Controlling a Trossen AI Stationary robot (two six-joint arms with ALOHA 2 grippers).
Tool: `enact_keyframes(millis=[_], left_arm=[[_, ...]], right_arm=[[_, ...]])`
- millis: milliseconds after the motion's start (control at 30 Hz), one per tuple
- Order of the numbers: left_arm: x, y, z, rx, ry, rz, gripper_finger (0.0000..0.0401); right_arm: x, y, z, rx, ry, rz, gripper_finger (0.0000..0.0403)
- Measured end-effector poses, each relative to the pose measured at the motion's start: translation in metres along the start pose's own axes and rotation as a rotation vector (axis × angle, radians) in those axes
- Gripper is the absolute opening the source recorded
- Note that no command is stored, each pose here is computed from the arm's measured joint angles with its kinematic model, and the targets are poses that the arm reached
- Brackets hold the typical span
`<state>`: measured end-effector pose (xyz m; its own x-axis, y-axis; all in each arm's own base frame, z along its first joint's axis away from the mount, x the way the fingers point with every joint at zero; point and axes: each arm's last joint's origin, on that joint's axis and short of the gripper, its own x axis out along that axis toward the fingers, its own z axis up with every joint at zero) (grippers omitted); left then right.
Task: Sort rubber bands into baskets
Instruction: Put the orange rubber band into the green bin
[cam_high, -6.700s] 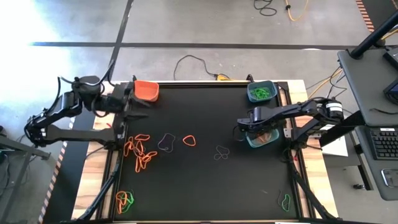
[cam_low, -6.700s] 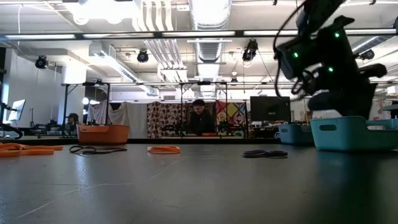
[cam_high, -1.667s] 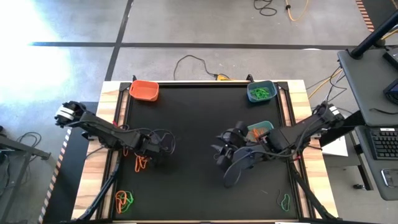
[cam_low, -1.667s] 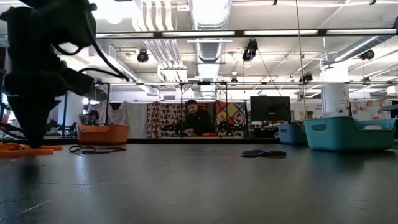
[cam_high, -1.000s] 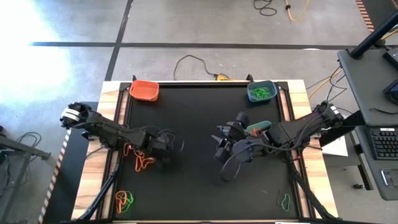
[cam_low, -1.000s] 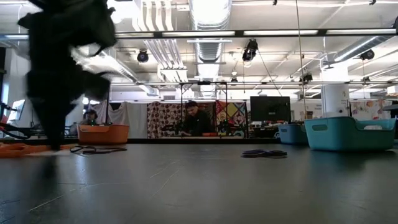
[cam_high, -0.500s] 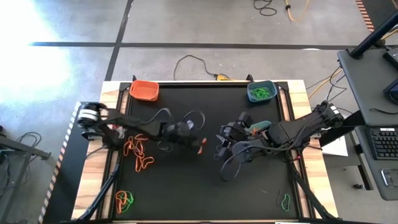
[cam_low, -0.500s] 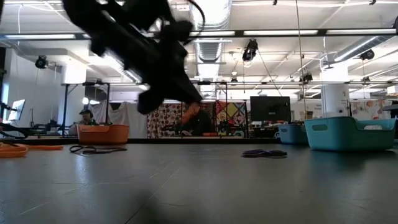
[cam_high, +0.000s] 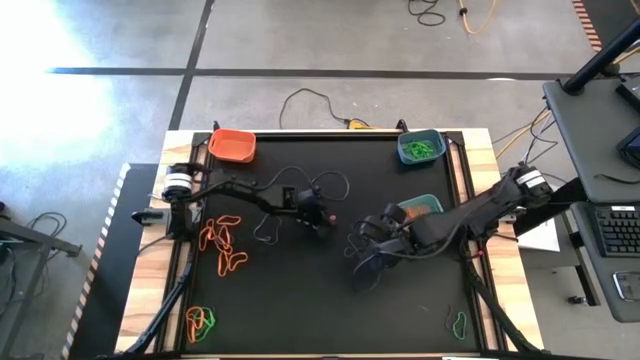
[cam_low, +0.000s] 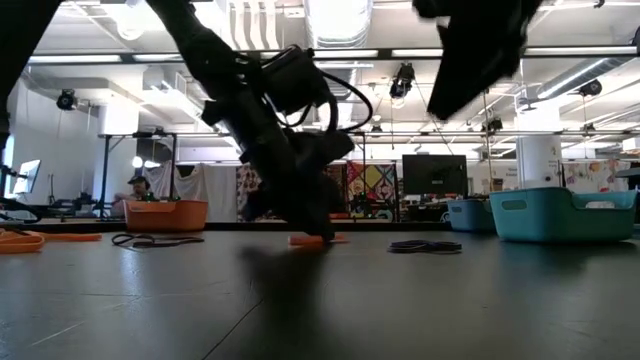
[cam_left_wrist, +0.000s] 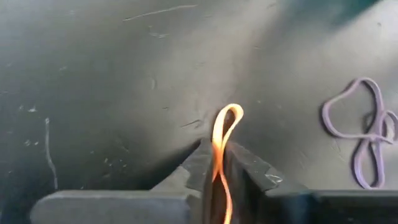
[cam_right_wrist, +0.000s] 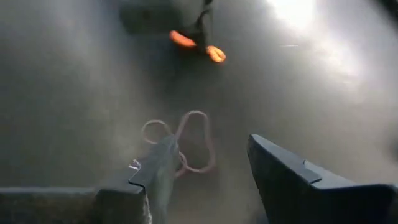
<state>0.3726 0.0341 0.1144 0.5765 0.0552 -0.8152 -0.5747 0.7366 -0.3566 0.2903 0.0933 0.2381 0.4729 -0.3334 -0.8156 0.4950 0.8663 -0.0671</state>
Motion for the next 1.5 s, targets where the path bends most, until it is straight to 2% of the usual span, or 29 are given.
enact_keyframes(millis=[200,333,467,533,633,767,933,1133,1333,1500], left_arm=[[-0.020,-0.002,0.001,0.059,0.022,-0.018,0.0107],[-0.057,-0.008,0.008,0.125,-0.008,-0.040,0.0153],[-0.090,-0.004,0.000,0.159,0.000,-0.029,0.0181],[-0.107,-0.002,-0.003,0.162,-0.039,-0.052,0.0186],[-0.123,0.005,-0.013,0.150,-0.080,-0.082,0.0186],[-0.132,0.014,-0.032,0.116,-0.137,-0.137,0.0179],[-0.130,0.026,-0.055,-0.004,-0.133,-0.141,0.0168],[-0.134,0.034,-0.074,-0.102,-0.052,-0.114,0.0157],[-0.155,0.037,-0.095,-0.193,0.142,-0.103,0.0155],[-0.171,0.032,-0.112,-0.219,0.210,-0.086,0.0155]], right_arm=[[0.045,-0.014,-0.001,-0.088,-0.118,0.104,0.0226],[0.069,-0.031,0.011,-0.123,-0.177,0.179,0.0240],[0.092,-0.043,0.022,-0.221,-0.205,0.162,0.0241],[0.107,-0.048,0.027,-0.256,-0.207,0.165,0.0237],[0.128,-0.055,0.034,-0.244,-0.193,0.234,0.0231],[0.156,-0.064,0.034,-0.255,-0.141,0.223,0.0223],[0.179,-0.067,0.035,-0.317,-0.090,0.317,0.0212],[0.193,-0.066,0.033,-0.392,-0.079,0.325,0.0170],[0.196,-0.065,0.030,-0.468,-0.077,0.333,0.0085],[0.189,-0.066,0.033,-0.510,-0.087,0.327,0.0017]])
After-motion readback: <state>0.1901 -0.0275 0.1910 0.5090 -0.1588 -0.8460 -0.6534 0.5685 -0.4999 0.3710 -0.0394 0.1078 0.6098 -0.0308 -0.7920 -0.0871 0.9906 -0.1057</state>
